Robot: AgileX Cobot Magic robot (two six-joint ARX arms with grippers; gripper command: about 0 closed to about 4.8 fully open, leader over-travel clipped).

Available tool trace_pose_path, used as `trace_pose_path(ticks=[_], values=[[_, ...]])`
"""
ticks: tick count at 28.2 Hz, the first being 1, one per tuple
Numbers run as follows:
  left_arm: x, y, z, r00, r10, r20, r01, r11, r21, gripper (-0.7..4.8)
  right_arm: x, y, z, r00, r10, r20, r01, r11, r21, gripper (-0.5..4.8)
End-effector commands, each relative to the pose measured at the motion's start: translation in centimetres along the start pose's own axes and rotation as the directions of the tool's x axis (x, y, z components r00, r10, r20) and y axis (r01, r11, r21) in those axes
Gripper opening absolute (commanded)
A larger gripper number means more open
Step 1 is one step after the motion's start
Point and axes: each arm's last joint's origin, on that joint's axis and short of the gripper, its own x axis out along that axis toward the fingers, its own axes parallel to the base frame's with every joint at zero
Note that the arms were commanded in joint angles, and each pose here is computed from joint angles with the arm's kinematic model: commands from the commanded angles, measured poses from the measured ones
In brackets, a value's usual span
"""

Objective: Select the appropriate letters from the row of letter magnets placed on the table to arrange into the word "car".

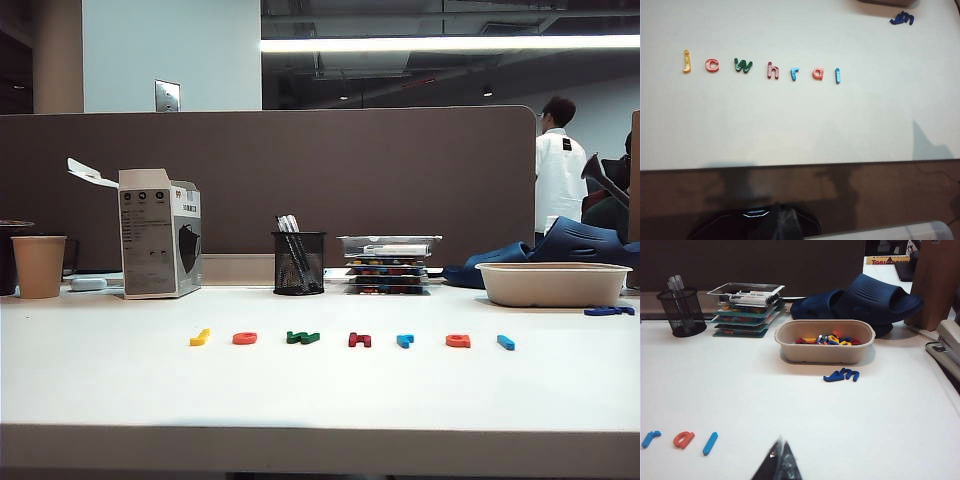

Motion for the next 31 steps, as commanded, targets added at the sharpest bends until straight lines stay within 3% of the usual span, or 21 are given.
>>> trace_pose_path(ticks=[1, 18, 25, 31], values=[[0.5, 0.3, 0.6, 1.0, 0.017, -0.025, -0.017, 0.999, -0.028, -0.06, -0.1, 0.0, 0.3, 1.0, 0.001, 0.018, -0.001, 1.0, 0.008, -0.06], [1.5, 0.0, 0.7, 0.998, 0.053, -0.015, -0.052, 0.998, 0.025, -0.05, -0.2, 0.1, 0.7, 1.0, 0.003, 0.024, -0.003, 1.0, 0.007, -0.06], [1.5, 0.0, 0.7, 0.999, 0.052, -0.016, -0.052, 0.998, 0.026, -0.05, -1.5, 0.6, 3.9, 0.998, 0.026, 0.053, -0.026, 1.0, -0.003, -0.06], [1.4, 0.0, 0.7, 0.999, 0.051, -0.016, -0.051, 0.998, 0.027, -0.05, -2.2, 1.3, 7.1, 0.995, 0.098, -0.031, -0.098, 0.995, 0.006, -0.06]])
